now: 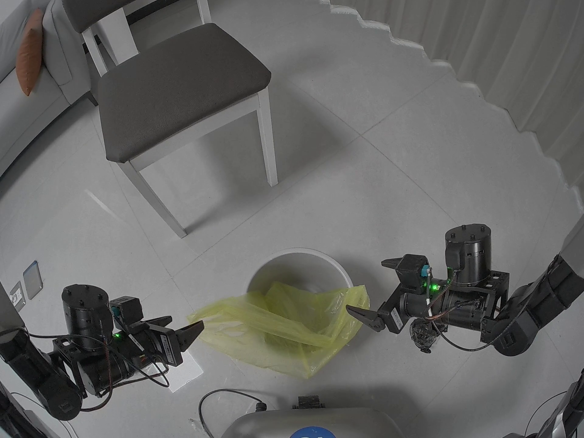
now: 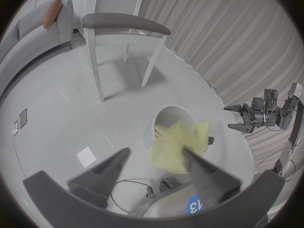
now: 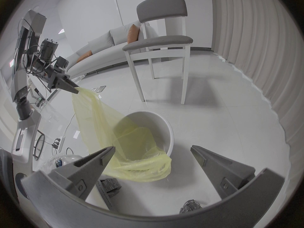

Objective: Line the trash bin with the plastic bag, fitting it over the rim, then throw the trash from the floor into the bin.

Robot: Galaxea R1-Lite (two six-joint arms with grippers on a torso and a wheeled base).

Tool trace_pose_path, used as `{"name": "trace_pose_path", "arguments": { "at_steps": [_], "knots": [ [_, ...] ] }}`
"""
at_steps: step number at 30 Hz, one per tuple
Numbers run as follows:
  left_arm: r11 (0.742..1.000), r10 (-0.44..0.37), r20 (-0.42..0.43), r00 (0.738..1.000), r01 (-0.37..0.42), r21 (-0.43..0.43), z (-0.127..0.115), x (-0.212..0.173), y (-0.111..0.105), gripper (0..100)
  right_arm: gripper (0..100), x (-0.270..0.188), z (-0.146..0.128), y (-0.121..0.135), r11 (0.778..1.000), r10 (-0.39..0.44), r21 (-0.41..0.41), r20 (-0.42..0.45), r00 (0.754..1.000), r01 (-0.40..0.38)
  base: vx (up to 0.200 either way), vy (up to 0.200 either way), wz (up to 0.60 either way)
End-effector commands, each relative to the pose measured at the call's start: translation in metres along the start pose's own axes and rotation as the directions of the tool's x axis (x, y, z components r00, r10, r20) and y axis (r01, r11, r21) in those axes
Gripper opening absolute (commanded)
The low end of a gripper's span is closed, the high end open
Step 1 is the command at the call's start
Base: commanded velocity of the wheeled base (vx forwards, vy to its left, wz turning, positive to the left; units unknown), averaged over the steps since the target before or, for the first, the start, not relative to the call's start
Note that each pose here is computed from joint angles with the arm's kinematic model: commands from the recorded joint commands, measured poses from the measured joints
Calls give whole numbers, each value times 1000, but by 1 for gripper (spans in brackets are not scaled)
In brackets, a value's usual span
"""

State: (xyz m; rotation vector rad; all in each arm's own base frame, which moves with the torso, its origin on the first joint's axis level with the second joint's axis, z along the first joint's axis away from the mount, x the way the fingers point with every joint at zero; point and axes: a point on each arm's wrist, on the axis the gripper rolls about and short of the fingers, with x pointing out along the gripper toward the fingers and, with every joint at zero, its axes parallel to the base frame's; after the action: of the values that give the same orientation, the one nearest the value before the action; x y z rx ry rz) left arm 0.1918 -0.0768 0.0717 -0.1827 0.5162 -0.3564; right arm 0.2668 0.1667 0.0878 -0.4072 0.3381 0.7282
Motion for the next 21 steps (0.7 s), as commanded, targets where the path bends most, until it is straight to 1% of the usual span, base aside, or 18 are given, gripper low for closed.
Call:
{"name": "trace_pose_path", "arguments": {
  "at_steps": [1,5,6,8,12,14,21],
  "knots": [
    [1000,16,-10,1000,-16,-7,-1,3,4,100,100,4,-9,6,999,39,-19,-29,999,-40,0,0,0],
    [1000,23,2,1000,-23,-10,-1,2,6,100,100,11,-19,14,992,107,-57,-51,993,-110,0,0,0],
    [1000,26,8,1000,-26,-12,-1,2,7,100,100,15,-22,17,989,128,-65,-51,990,-131,0,0,0],
    [999,30,13,999,-30,-15,-1,0,8,100,100,23,-25,24,985,147,-79,-40,988,-150,0,0,0],
    [999,33,0,999,-33,-16,-5,-3,10,100,100,41,-32,37,979,169,-117,-6,986,-168,0,0,0],
    [999,28,7,1000,-28,-17,-6,-5,9,100,100,48,-34,41,975,174,-140,10,985,-170,0,0,0],
    [1000,19,22,1000,-18,-11,-8,-7,9,100,100,51,-33,54,960,208,-194,10,978,-202,0,0,0]
  ]
}}
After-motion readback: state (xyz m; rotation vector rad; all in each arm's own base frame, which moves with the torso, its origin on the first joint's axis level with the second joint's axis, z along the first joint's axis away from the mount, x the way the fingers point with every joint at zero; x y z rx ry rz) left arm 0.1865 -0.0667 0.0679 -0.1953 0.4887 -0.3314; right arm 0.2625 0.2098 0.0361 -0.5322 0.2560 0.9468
